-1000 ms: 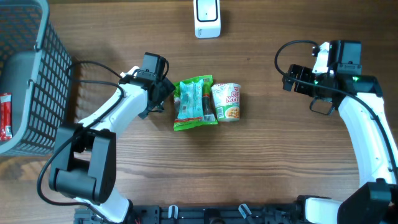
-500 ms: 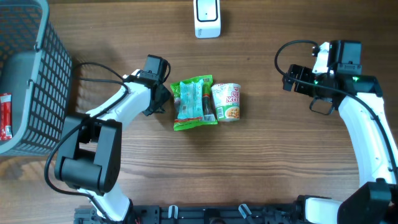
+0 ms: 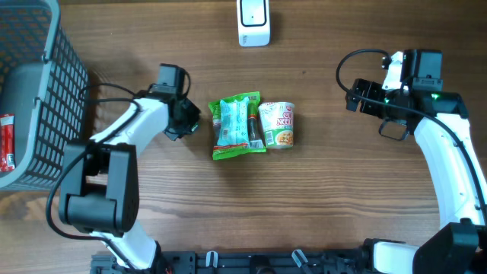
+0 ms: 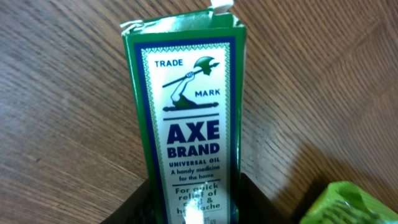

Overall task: Scan the item barcode
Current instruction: 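Adjust and set down the AXE box left of the bag, open gripper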

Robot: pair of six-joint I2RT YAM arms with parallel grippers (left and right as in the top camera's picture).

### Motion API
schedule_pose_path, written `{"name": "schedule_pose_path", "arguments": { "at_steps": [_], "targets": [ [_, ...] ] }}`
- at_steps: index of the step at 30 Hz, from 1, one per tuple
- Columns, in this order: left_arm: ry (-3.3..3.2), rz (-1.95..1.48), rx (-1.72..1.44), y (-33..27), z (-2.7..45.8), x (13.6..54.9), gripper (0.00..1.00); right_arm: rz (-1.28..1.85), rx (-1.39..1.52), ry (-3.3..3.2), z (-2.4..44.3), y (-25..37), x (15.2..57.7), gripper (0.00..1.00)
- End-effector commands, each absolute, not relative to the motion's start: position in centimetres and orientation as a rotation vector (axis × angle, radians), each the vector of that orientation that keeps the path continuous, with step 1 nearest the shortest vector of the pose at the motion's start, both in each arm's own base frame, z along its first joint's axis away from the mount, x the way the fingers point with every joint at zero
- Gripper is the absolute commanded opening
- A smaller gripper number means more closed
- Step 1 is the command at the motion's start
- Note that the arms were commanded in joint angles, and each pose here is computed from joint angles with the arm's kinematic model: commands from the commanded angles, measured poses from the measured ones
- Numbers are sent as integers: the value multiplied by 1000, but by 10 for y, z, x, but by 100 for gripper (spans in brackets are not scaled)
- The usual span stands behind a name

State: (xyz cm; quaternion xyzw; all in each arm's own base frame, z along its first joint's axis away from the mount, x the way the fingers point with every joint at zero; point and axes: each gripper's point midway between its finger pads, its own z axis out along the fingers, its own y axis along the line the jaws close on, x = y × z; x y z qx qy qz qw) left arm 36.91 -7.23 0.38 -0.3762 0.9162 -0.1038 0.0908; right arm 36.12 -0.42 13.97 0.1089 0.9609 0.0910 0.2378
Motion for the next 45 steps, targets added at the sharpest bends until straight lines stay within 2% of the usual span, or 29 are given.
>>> {"name": "schedule_pose_path", "arguments": {
  "at_steps": [1,8,12,14,19,21,23,24,26,29,37,45],
  "targets": [
    [2786,-606,-924,-92,24,375,38,225,281,2624,143,-8,364,100],
    [2810,-896,-712,-118,40,373,41,225,281,2624,143,-8,364,100],
    [2828,-898,-651,-119,39,370,42,225,281,2625,142,-8,364,100],
    [2808,-903,-634,-119,43,374,46,225,281,2624,143,-8,364,100],
    [2706,-891,-651,-116,74,390,54,225,281,2625,142,-8,364,100],
    [2665,-786,-674,-104,81,396,54,225,281,2624,142,-8,364,100],
    [2644,-683,-696,-91,81,399,50,225,281,2624,143,-8,364,100],
    [2643,-656,-711,-88,79,399,43,225,281,2624,143,-8,364,100],
    [2663,-583,-765,-80,70,395,23,225,281,2624,143,-8,364,100],
    [2713,-482,-794,-73,51,387,5,225,281,2624,143,-8,364,100],
    [2777,-440,-824,-71,24,380,4,225,281,2624,143,-8,364,100],
    [2778,-238,-859,-48,14,371,4,225,280,2624,143,-8,364,100]
  ]
}}
